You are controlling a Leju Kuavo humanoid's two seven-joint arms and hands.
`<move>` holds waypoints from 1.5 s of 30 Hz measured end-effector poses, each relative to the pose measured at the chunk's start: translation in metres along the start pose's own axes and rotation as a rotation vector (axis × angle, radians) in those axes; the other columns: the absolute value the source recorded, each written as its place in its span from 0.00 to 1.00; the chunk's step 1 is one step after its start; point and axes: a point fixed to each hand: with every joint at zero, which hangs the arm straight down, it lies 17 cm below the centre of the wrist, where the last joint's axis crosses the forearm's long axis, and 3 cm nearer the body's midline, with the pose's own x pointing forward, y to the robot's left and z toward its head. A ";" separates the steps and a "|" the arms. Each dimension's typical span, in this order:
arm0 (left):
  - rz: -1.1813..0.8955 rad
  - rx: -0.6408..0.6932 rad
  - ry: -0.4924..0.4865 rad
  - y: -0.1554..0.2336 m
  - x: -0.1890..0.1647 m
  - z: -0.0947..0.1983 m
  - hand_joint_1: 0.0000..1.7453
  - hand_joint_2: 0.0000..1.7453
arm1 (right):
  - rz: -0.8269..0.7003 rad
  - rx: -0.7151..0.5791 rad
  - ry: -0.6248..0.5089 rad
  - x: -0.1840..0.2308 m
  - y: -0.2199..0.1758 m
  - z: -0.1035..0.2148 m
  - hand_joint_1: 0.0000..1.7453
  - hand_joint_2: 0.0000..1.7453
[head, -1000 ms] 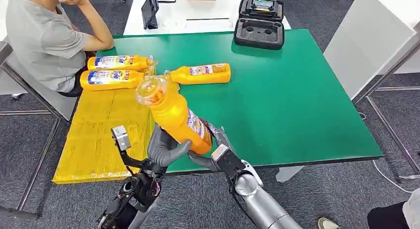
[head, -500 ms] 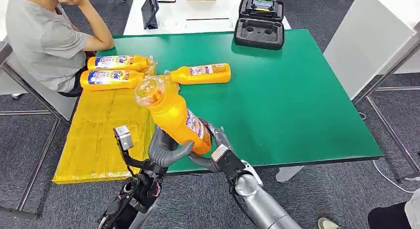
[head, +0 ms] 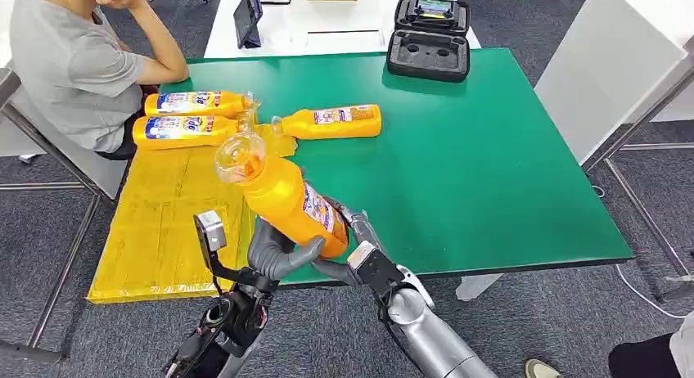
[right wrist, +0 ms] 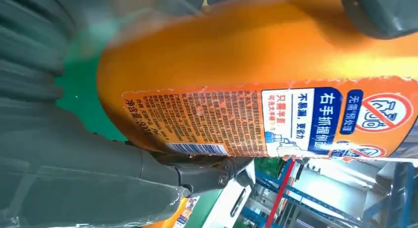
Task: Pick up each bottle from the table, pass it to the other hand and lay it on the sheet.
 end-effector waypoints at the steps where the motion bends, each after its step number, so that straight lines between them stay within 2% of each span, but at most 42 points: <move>1: 0.000 0.000 0.000 0.000 0.000 0.000 0.00 1.00 | 0.000 0.000 0.000 0.000 0.000 0.000 1.00 1.00; 13: -0.001 0.006 0.003 0.002 0.000 0.004 0.00 1.00 | -0.002 -0.033 -0.006 0.002 -0.010 -0.001 1.00 1.00; 14: 0.000 0.005 0.002 0.002 0.000 0.004 0.00 0.00 | -0.002 -0.035 -0.006 0.002 -0.011 -0.001 1.00 1.00; 23: 0.015 0.003 -0.013 0.001 0.004 0.004 0.00 0.00 | 0.008 -0.052 0.003 -0.001 -0.015 0.002 1.00 1.00; 24: 0.016 0.002 -0.013 0.001 0.004 0.004 0.00 1.00 | 0.008 -0.052 0.004 -0.001 -0.015 0.002 1.00 1.00; 45: 0.002 -0.010 -0.019 -0.002 0.006 0.003 0.00 1.00 | 0.032 -0.047 0.007 -0.003 -0.013 0.004 1.00 1.00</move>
